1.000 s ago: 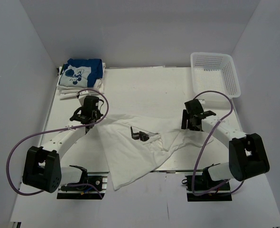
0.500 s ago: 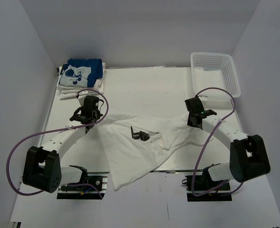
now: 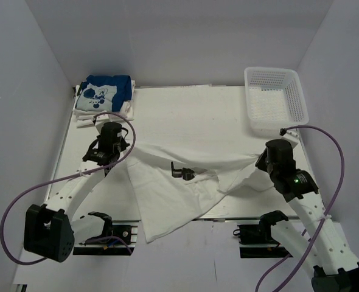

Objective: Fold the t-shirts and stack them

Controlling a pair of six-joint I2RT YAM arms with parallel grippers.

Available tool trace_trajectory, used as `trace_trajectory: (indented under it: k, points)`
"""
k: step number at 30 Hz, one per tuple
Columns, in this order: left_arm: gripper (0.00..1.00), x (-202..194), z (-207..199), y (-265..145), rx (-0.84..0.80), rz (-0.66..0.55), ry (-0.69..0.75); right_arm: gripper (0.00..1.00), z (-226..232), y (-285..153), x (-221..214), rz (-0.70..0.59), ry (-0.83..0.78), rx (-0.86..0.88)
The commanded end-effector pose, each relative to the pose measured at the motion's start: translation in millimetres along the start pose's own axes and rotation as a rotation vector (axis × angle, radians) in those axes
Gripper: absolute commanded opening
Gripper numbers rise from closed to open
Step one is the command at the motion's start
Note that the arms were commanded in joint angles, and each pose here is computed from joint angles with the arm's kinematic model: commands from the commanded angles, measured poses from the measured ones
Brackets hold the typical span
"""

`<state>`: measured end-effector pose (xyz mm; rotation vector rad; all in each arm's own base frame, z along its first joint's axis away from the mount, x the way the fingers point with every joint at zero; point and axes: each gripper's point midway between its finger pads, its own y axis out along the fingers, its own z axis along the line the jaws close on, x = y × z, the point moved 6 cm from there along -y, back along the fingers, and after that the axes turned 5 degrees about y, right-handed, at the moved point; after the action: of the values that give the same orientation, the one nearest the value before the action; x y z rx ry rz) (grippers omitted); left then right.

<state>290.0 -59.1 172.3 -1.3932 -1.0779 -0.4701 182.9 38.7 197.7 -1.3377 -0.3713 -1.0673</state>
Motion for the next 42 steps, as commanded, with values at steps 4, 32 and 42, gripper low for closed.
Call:
trace_trajectory:
  k: [4, 32, 42]
  points:
    - [0.0, 66, -10, -56, -0.161, -0.234, -0.066, 0.0, 43, -42, 80, -0.237, 0.064, 0.228]
    - [0.0, 191, 53, -352, -0.644, -0.957, -0.282, 0.0, 1, -338, 235, -0.994, 0.144, 0.61]
    - [0.0, 126, 18, -124, -0.08, -0.466, -0.245, 0.0, 77, -85, 166, -0.515, 0.141, 0.358]
